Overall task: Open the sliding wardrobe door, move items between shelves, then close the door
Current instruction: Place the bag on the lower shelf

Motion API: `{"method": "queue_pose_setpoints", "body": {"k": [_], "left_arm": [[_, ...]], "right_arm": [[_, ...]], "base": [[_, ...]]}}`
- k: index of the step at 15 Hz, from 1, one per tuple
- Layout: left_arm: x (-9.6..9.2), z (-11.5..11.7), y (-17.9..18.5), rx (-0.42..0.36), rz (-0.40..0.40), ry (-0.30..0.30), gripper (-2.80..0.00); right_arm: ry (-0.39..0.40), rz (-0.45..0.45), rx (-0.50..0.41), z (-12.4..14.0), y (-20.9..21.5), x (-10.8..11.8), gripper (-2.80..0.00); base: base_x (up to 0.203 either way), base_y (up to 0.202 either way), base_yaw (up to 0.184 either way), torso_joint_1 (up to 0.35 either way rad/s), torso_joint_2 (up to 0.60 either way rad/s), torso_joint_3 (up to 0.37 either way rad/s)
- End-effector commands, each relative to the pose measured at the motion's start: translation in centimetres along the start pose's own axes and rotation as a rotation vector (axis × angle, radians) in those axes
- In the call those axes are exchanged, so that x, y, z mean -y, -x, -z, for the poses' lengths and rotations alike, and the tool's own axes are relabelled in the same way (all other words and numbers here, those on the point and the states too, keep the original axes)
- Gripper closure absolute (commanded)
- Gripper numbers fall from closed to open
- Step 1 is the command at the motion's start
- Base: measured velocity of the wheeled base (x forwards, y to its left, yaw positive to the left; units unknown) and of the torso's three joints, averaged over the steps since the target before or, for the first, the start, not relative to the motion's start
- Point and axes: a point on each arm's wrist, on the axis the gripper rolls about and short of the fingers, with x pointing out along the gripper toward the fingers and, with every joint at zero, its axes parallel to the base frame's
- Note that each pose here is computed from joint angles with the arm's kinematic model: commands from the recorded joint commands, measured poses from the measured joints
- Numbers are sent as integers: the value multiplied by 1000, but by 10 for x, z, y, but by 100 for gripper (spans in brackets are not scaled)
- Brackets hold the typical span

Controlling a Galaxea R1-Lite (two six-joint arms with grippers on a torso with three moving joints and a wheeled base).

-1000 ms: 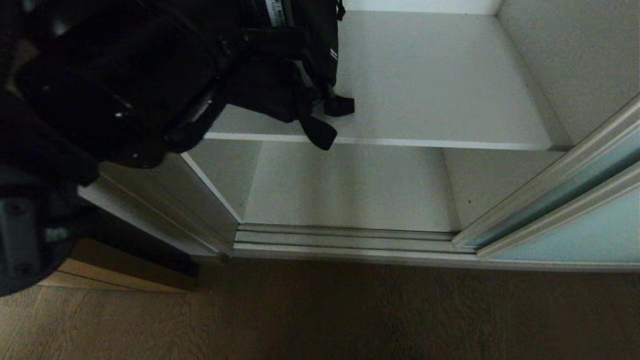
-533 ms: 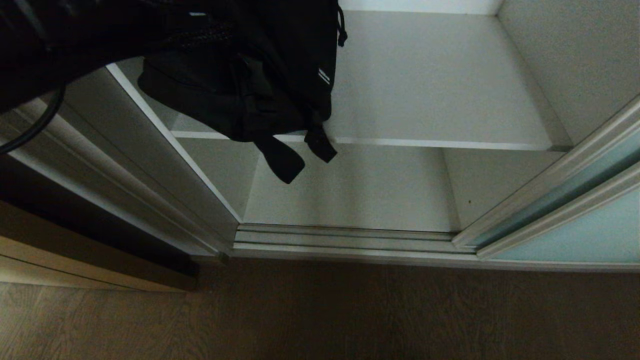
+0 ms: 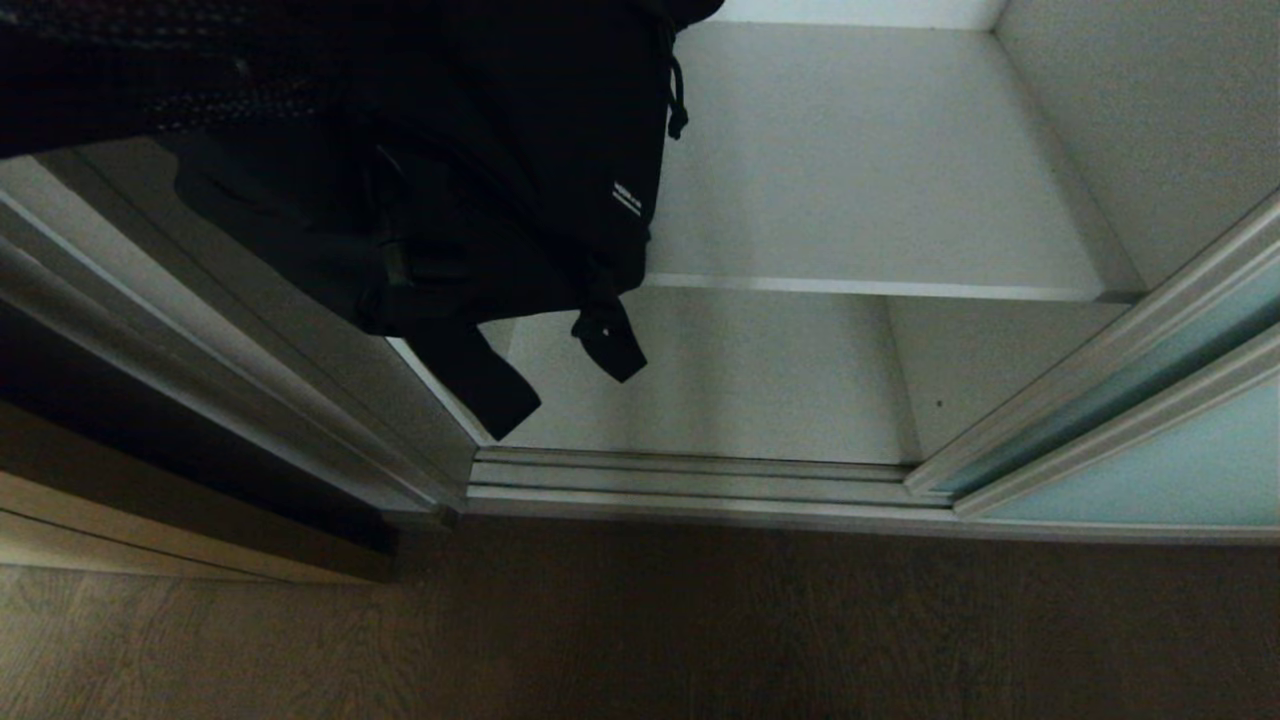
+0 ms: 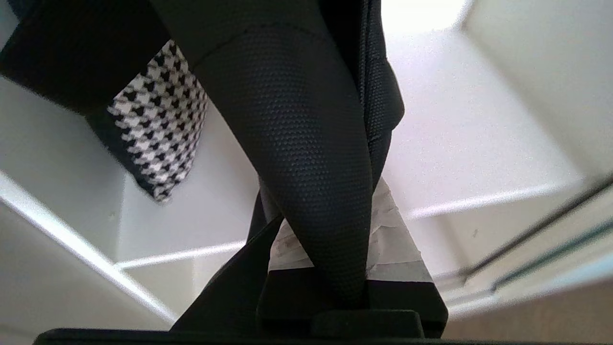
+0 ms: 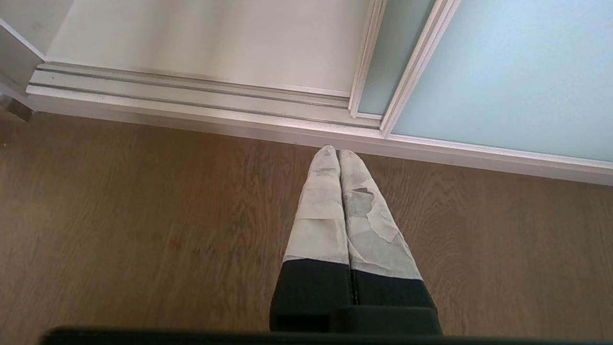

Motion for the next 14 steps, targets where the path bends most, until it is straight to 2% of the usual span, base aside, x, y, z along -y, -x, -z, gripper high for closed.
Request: {"method": "queue_pose_setpoints", "body": {"k": [1,3,5,10,14], "left_arm": [[-7,-2,7,-12,-7,-23,0],[-10,2,6,-27,-32,-49,0],[-21,11,4,-47,-103,-106,0],[-48,28,13,-92,-245,-183,0],[-60,19,27,-50,-277,-162,0]], "right_arm": [[0,0,3,0,0,0,0],[-1,-1,3,0,0,0,0],[-1,-1,3,0,0,0,0],[1,-1,3,0,0,0,0],[-1,-1,3,0,0,0,0]], "base": [[0,0,0,0,0,0],[0,0,0,0,0,0],[0,0,0,0,0,0],[0,0,0,0,0,0],[0,0,0,0,0,0]]}}
